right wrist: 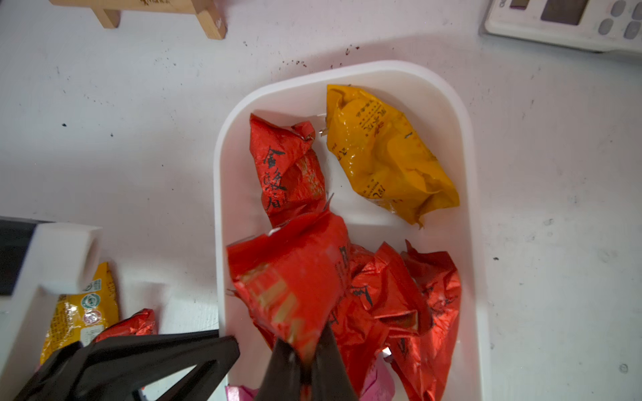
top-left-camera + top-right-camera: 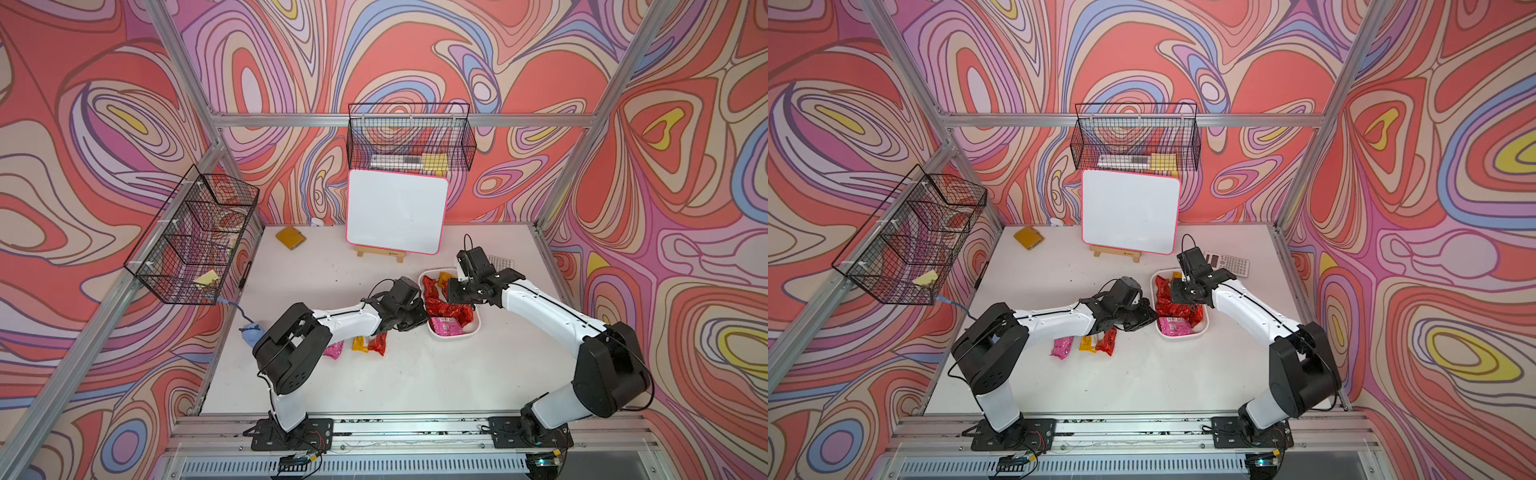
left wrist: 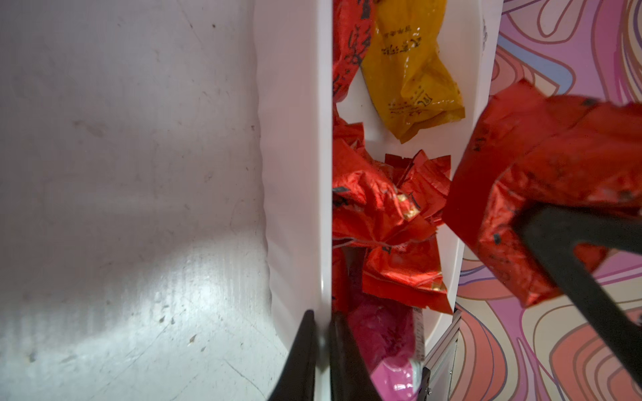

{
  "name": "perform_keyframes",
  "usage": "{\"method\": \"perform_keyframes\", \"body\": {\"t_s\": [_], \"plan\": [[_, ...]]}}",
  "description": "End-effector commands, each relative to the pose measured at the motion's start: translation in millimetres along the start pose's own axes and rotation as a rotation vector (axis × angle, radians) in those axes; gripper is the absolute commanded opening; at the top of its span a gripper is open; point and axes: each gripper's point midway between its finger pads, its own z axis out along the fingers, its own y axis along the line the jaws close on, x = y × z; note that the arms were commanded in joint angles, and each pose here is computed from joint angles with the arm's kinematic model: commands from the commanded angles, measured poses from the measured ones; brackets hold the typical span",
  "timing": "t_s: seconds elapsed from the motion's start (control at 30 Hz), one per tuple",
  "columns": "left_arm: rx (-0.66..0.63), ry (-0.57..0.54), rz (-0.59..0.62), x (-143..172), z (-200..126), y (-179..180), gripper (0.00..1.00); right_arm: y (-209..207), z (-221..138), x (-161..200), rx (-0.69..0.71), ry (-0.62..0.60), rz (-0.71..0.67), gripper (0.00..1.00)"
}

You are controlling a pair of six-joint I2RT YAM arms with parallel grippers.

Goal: Take the tea bags out of the storage box
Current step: Pick up the tea bag from the storage box, then place the tea bag at the center of the board.

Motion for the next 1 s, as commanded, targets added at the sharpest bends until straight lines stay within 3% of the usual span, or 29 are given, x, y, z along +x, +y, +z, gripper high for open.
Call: {"method": "perform_keyframes", "body": {"t_s": [0.0,0.2,0.33,0.53,0.73,0.97], "plan": [[-0.040,0.004,0.025,3.7,-0.7,7.4,0.21,12.3,-20.2,-11.5,-0.067,-0.062,0.054,0.08],[-0.045,-0.182,0.014,-23.9,-42.8,6.5,0.46,49.8,-34.6,-3.7,-0.207,-0.058,0.120,0.07],[-0.229,-0.387,-0.125,-44.8,-97.5,54.7,0.48,80.8,-35.9,9.5,-0.266,-0.027,0.135,0.07],[-0.448,-0.634,-0.163,-59.7,-183.0,97.1,0.49,121.3,-13.8,45.6,-0.277,0.086,0.146,0.07],[-0.492,-0.685,-0.236,-48.1,-208.8,132.8,0.50,148.3,28.1,85.5,-0.230,0.228,0.137,0.07],[-0.516,-0.701,-0.276,-37.1,-226.1,157.1,0.51,141.5,69.5,116.4,-0.120,0.348,0.116,0.14]]}}
